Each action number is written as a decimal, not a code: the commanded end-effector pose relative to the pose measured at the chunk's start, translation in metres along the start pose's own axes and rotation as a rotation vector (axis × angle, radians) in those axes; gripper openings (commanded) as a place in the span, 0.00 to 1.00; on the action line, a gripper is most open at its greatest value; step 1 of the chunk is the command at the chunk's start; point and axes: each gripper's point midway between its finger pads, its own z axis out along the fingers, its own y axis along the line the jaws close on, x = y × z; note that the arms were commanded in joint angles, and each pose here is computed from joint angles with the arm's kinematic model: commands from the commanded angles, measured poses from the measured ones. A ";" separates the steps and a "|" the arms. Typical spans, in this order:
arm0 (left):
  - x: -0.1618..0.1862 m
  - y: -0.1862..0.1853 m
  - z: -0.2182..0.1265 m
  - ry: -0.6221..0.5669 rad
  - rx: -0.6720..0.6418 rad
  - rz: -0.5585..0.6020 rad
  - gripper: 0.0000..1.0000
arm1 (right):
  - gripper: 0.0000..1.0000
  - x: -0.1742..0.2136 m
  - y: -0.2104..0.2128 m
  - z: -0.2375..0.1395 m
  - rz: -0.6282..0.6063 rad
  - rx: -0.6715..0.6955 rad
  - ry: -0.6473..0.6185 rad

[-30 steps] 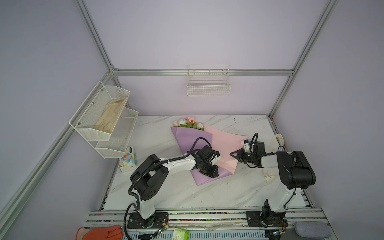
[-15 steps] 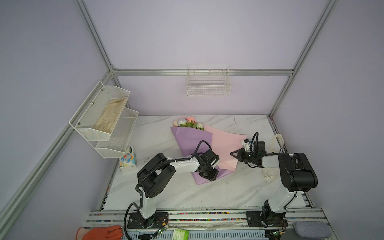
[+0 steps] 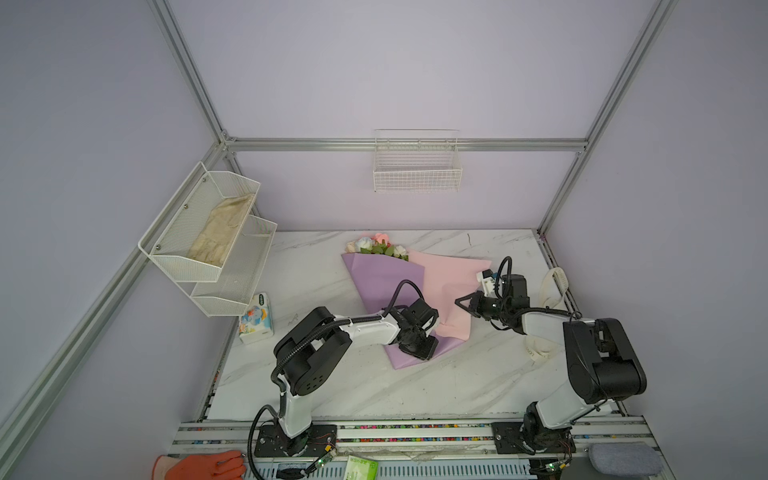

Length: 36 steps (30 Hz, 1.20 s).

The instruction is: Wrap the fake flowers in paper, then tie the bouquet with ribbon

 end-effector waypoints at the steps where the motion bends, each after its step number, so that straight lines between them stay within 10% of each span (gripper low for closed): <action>1: -0.004 0.008 0.000 -0.044 -0.031 -0.038 0.02 | 0.00 -0.015 0.022 -0.007 -0.121 0.099 -0.065; 10: -0.008 0.010 -0.003 -0.106 -0.019 -0.087 0.01 | 0.00 -0.009 0.068 0.005 -0.197 0.157 -0.057; 21: -0.042 -0.023 -0.088 -0.341 0.061 -0.061 0.07 | 0.00 -0.001 0.088 0.027 -0.258 0.209 -0.013; 27: -0.017 0.033 -0.116 -0.396 -0.094 -0.222 0.07 | 0.00 0.002 0.100 0.039 -0.265 0.216 0.004; 36: -0.013 0.093 -0.141 -0.473 0.018 -0.456 0.09 | 0.00 0.029 0.118 0.074 -0.344 0.309 0.052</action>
